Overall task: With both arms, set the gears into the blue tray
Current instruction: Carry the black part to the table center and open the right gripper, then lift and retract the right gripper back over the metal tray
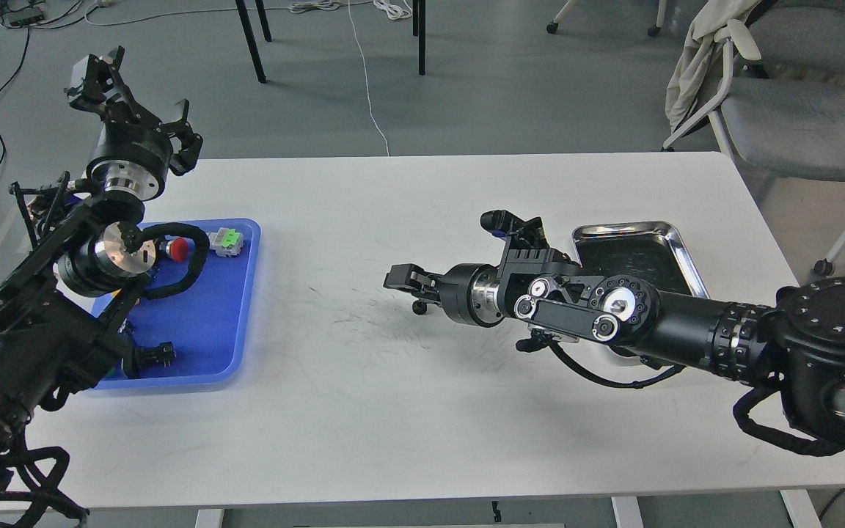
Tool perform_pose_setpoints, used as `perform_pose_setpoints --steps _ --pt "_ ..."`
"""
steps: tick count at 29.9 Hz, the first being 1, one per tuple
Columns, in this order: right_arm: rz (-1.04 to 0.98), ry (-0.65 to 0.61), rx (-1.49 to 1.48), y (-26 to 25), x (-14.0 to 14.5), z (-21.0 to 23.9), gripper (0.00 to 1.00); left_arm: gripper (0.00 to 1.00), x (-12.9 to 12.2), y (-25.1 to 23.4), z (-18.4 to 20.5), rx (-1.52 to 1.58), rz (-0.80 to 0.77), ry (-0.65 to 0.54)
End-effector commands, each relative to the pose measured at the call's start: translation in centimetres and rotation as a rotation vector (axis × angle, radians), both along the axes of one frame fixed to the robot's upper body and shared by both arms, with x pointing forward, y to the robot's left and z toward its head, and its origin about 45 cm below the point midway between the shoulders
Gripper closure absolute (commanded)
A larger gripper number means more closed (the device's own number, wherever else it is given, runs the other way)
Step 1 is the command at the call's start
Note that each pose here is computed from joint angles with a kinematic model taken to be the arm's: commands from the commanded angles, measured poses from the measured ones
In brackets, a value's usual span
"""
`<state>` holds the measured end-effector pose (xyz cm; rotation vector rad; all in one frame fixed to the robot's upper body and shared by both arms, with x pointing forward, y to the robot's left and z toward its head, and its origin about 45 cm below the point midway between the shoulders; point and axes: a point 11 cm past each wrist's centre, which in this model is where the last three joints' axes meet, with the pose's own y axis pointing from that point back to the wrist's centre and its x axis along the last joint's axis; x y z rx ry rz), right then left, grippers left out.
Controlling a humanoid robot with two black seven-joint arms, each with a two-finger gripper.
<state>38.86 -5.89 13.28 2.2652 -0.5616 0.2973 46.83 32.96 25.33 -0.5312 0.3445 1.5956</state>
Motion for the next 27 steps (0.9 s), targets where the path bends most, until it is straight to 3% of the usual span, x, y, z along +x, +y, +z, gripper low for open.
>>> perform_pose_setpoints --steps 1,14,27 --pt "-0.005 -0.011 0.005 0.0 0.4 0.3 0.16 0.02 0.0 0.1 0.1 0.001 0.001 -0.001" --pt "-0.195 -0.140 0.257 0.2 7.6 10.3 0.09 0.02 0.0 0.5 0.1 0.018 0.006 0.006" --pt "-0.570 0.057 0.933 -2.9 12.2 19.7 0.07 0.02 0.4 -0.2 0.6 0.031 -0.013 0.003"
